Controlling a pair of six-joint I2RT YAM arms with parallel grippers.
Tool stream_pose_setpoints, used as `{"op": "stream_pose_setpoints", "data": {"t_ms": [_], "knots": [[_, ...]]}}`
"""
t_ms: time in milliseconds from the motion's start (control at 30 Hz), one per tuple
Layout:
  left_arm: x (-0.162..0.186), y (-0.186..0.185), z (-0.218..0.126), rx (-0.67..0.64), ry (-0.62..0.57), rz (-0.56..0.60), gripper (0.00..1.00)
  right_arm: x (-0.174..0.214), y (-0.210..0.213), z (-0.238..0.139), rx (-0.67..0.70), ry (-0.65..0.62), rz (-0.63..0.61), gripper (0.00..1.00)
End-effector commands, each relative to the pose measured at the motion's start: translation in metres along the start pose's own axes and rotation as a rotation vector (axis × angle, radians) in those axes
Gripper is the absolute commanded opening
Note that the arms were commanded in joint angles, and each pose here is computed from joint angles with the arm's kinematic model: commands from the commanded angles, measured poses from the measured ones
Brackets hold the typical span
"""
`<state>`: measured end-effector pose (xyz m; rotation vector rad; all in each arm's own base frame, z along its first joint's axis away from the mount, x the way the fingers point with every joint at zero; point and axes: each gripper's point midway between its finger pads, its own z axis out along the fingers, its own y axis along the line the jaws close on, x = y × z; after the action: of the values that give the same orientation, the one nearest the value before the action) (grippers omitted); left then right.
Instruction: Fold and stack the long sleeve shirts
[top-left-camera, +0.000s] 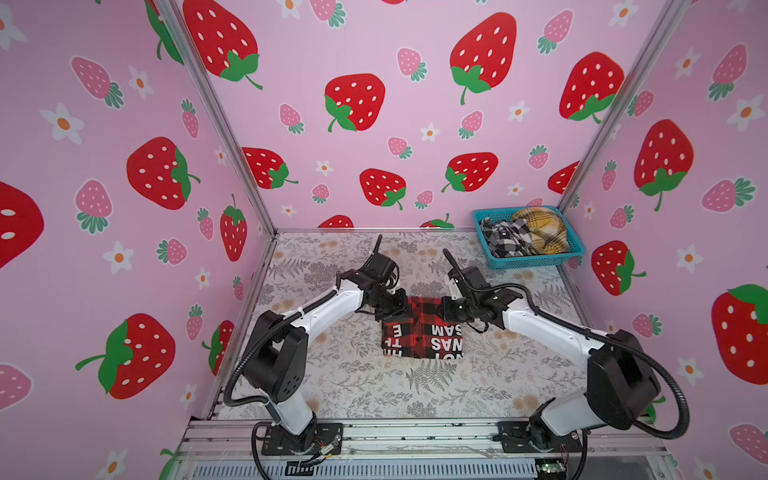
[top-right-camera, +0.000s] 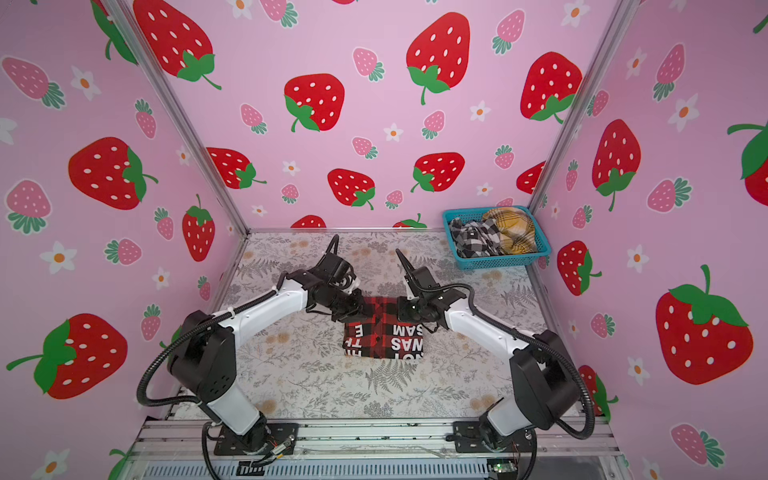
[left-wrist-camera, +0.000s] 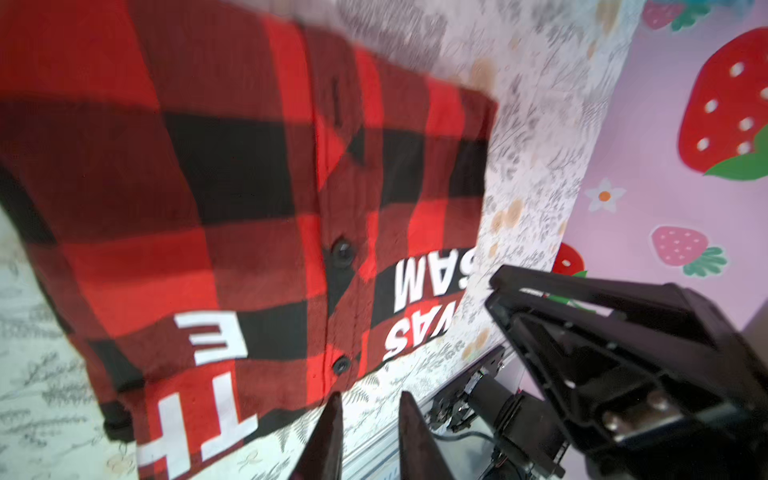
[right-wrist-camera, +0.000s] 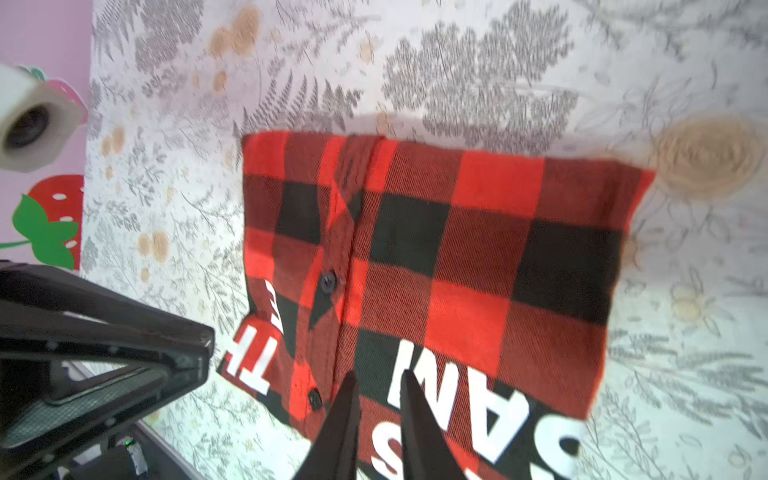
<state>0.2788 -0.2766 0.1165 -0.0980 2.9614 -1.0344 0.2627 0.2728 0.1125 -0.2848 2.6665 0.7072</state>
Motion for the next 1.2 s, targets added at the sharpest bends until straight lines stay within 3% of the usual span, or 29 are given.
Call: {"op": "stream_pose_setpoints", "data": {"t_ms": [0,333,533,667,800,967,1167], "knots": [[0.03,0.018,0.016,-0.01,0.082,-0.051,0.23,0.036,-0.014,0.002,0.022,0.083,0.03,0.22],[0.063,0.068,0.036,-0.094,0.157,-0.112,0.17,0.088,-0.056,0.019,0.094,0.164,0.111,0.21],[0.058,0.094,0.039,-0.148,0.145,-0.164,0.15,0.094,-0.059,0.023,0.096,0.184,0.124,0.21],[0.037,0.069,0.019,-0.124,0.078,-0.104,0.24,0.072,-0.049,0.011,0.096,0.137,0.091,0.21],[-0.005,0.047,-0.009,-0.103,-0.034,-0.065,0.3,0.043,-0.037,0.0,0.089,0.08,0.068,0.23],[-0.053,0.05,-0.01,-0.037,-0.082,-0.128,0.23,0.01,-0.029,0.002,0.082,0.027,0.068,0.23],[-0.077,0.059,0.013,-0.008,-0.044,-0.179,0.18,-0.002,-0.043,0.027,0.072,0.042,0.12,0.23]]}}
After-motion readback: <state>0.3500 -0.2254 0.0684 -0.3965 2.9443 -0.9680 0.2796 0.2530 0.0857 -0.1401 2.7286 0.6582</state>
